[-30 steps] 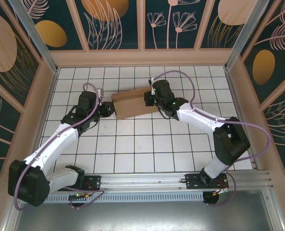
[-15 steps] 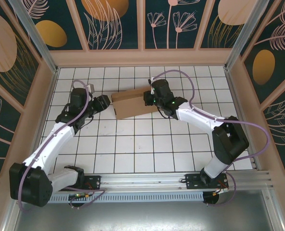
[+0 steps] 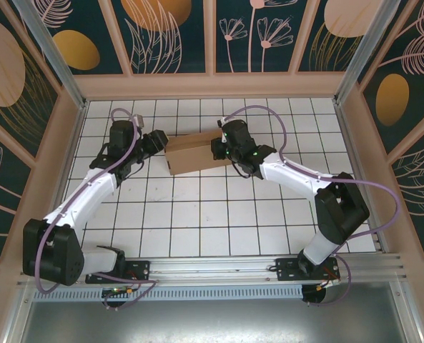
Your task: Fold the paper box
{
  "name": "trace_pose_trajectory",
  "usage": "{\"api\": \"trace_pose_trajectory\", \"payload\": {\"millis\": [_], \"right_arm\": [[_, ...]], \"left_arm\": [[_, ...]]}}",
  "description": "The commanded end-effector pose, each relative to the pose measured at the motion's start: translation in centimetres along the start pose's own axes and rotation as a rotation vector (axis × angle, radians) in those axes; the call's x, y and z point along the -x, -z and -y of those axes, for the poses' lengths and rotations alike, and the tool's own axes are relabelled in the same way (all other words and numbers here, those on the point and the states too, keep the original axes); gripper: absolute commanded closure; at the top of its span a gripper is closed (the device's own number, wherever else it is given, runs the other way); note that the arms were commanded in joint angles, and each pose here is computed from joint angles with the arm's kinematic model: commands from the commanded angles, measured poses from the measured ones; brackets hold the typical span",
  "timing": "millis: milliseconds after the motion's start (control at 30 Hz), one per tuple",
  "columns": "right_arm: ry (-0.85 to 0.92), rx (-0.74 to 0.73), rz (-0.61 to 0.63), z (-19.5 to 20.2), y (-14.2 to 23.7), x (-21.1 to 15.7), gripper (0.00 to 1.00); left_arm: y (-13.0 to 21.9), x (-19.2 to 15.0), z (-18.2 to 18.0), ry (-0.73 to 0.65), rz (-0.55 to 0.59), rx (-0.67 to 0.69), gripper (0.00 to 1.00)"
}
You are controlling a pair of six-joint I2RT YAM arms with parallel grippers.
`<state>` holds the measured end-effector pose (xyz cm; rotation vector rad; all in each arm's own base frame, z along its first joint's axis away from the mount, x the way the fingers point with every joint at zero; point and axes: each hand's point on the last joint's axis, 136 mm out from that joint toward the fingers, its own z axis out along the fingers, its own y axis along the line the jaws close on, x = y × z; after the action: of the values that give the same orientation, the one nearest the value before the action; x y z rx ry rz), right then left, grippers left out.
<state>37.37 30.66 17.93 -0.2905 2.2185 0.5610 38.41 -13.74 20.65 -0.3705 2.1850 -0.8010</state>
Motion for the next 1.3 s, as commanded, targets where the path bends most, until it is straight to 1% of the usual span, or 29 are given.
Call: {"api": "trace_pose_trajectory", "payload": {"millis": [0,200,467,633,700,833,967,1033,1133,1267], "right_arm": [[0.008,-0.072,-0.136,1.7,-0.8,-4.3,0.86],[0.020,-0.077,-0.150,1.8,-1.3,-4.4,0.86],[0.016,-0.056,-0.157,1.2,-1.5,-4.1,0.85],[0.025,0.053,-0.110,-1.3,0.2,-1.6,0.80],[0.043,0.129,-0.109,-2.9,1.4,-0.6,0.77],[0.045,0.275,-0.100,-5.0,3.9,2.1,0.73],[-0.071,0.318,-0.023,-2.3,6.5,6.3,0.69],[-0.110,0.264,0.027,0.9,7.0,7.9,0.67],[-0.145,0.192,0.065,4.6,7.3,8.9,0.58],[-0.173,0.125,0.066,8.4,6.5,8.8,0.50]], "left_arm": [[-0.8,0.1,-0.8,0.026,0.006,0.009,0.51],[-2.4,-3.5,-3.3,0.104,-0.059,0.004,0.55],[-3.0,-5.8,-6.1,0.138,-0.077,0.061,0.64],[-3.4,-7.1,-7.4,0.159,-0.097,0.084,0.76],[-3.4,-7.4,-7.7,0.160,-0.102,0.091,0.78],[-3.4,-7.3,-7.9,0.150,-0.101,0.101,0.82],[-3.5,-7.0,-7.8,0.140,-0.100,0.105,0.87],[-3.6,-7.0,-7.7,0.130,-0.108,0.108,0.89],[-3.7,-6.9,-7.7,0.117,-0.113,0.117,0.90],[-3.9,-6.9,-7.8,0.108,-0.119,0.123,0.90]]}}
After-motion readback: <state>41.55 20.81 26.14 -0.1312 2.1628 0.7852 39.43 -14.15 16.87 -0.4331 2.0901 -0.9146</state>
